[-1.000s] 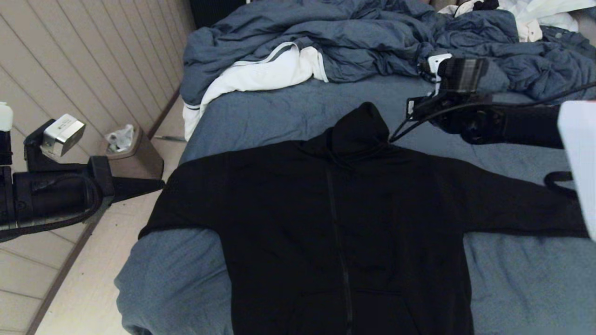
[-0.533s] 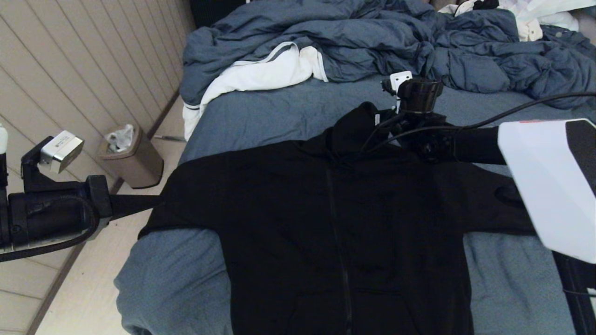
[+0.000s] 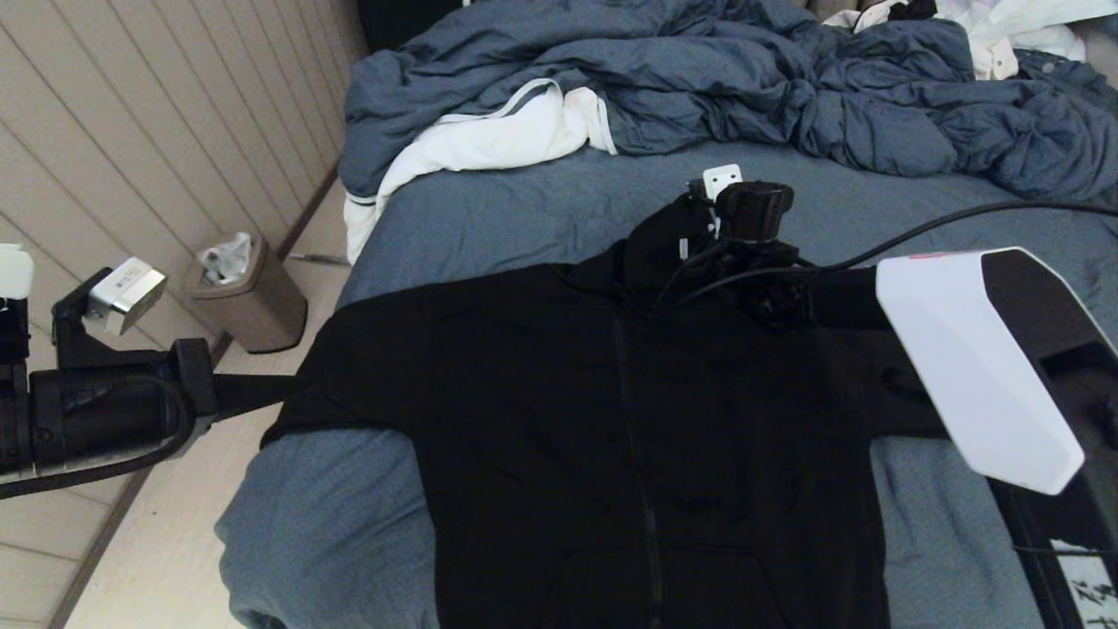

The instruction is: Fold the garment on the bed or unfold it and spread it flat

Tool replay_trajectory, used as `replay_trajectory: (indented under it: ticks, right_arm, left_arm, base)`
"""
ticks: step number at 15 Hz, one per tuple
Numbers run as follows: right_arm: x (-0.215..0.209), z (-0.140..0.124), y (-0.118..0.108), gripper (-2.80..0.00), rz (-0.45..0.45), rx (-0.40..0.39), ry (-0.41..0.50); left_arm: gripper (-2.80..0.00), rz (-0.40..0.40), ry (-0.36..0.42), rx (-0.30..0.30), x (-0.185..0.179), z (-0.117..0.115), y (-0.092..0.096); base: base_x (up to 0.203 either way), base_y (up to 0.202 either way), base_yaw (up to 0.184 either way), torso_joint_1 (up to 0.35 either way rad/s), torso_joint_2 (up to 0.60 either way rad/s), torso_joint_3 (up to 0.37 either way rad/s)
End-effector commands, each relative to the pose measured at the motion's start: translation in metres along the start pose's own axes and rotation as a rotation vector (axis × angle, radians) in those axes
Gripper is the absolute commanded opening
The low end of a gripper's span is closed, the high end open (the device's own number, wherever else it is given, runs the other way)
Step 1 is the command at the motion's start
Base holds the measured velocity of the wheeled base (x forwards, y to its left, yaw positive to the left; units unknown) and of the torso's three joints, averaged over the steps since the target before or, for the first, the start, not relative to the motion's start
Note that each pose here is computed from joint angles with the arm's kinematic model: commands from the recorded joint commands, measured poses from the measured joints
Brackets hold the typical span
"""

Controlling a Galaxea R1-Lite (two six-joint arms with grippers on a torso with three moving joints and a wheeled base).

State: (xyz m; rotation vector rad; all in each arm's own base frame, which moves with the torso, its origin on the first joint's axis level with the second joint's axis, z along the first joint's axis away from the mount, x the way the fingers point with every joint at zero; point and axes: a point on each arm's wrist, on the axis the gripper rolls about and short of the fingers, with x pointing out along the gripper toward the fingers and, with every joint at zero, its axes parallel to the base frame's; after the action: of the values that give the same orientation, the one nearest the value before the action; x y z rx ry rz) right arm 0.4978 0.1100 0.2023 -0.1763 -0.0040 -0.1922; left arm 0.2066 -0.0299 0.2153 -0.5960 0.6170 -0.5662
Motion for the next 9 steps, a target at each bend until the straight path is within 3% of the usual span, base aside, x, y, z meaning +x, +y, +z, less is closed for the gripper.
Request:
replay_trajectory:
  ticks: [1,9]
  right_arm:
    - [0.007,-0.02,0.005,-2.8,0.001,-0.016,0.032]
    - [0.016,-0.042,0.009,-2.8,-0.011,-0.023,0.047]
  left_arm:
    - [-2.8,0.002,0.011,-0.012,0.004,0.0,0.002]
    - [-2.8,0.006,0.02,-0.033,0.01,0.002,0.007]
  base:
    - [0.0,0.0,0.0,0.0,0.0,0.0]
    - [0.0,0.0,0.0,0.0,0.0,0.0]
